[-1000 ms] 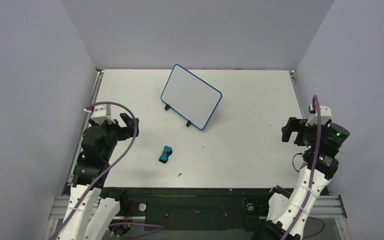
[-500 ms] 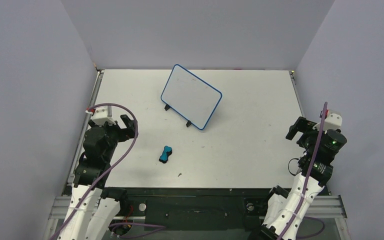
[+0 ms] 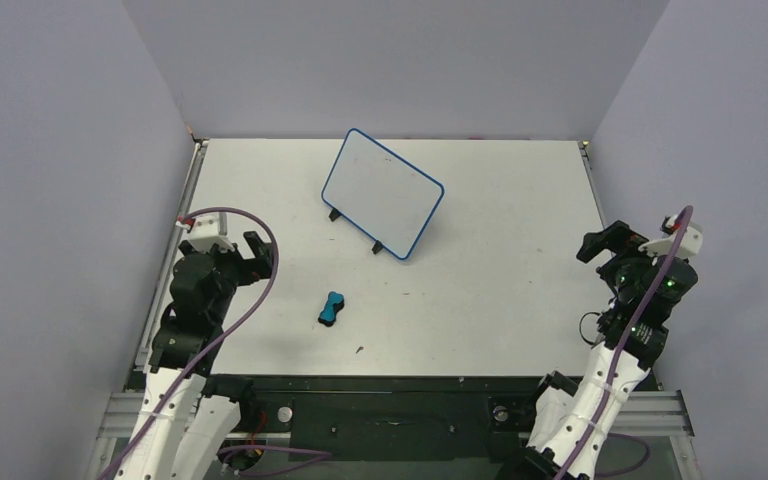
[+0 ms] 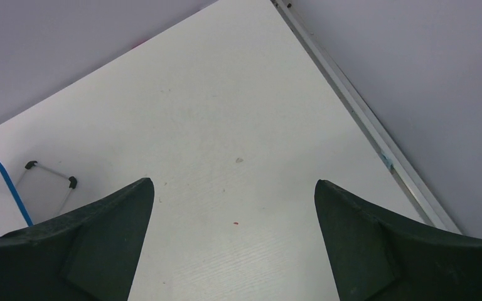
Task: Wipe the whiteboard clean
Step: Reset both arms
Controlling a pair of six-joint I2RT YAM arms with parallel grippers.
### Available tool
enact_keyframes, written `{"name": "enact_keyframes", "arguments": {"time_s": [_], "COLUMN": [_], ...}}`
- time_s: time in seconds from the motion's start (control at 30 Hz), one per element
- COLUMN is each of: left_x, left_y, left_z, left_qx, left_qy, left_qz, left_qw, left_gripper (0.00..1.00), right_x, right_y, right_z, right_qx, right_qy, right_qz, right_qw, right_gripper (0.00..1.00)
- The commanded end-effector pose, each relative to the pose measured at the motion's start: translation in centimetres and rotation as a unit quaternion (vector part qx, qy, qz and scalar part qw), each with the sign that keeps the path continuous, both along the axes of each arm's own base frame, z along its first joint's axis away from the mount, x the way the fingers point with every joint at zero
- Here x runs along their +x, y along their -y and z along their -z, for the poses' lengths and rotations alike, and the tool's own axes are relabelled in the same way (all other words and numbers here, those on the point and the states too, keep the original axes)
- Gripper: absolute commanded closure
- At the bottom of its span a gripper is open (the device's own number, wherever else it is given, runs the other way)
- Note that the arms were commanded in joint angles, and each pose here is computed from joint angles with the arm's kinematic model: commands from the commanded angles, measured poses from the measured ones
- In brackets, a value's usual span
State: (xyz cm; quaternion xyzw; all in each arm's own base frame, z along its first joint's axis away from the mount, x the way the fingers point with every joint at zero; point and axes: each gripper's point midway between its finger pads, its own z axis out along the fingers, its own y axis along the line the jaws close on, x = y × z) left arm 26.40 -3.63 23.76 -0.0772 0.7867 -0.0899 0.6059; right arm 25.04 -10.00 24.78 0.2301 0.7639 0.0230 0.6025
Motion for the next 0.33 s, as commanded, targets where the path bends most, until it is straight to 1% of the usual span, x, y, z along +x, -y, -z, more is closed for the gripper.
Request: {"name": "enact_keyframes", "arguments": {"time_s": [0.0,0.13,0.23,0.3], "left_x": [0.36,0.42,0.42,0.46], "left_y": [-0.05,0.05,0.09,0.12], "left_z": [-1.15,-1.0,-0.98,-0.91], "left_qx": [0.002,0.002,0.001,0.001], "left_qy": [0.022,0.02,0.02,0.019], "left_qz": [0.002,0.004,0.005,0.006], "left_qw": [1.0,1.0,1.0,1.0], "left_gripper": [0.1,0.1,0.1,0.1], "right_x": [0.9,1.0,1.15,1.28], "right_y": [0.25,0.48,0.27,0.23], "right_z": [-0.92,-1.16,-0.69,-1.13], "right_qx": [0.007,0.01,-0.017,-0.016], "right_qy": [0.026,0.027,0.011,0.011], "right_qz": [-0.002,0.005,-0.018,-0.013], "right_qw": [1.0,1.0,1.0,1.0], "right_gripper": [0.05,0.05,0.05,0.05]}}
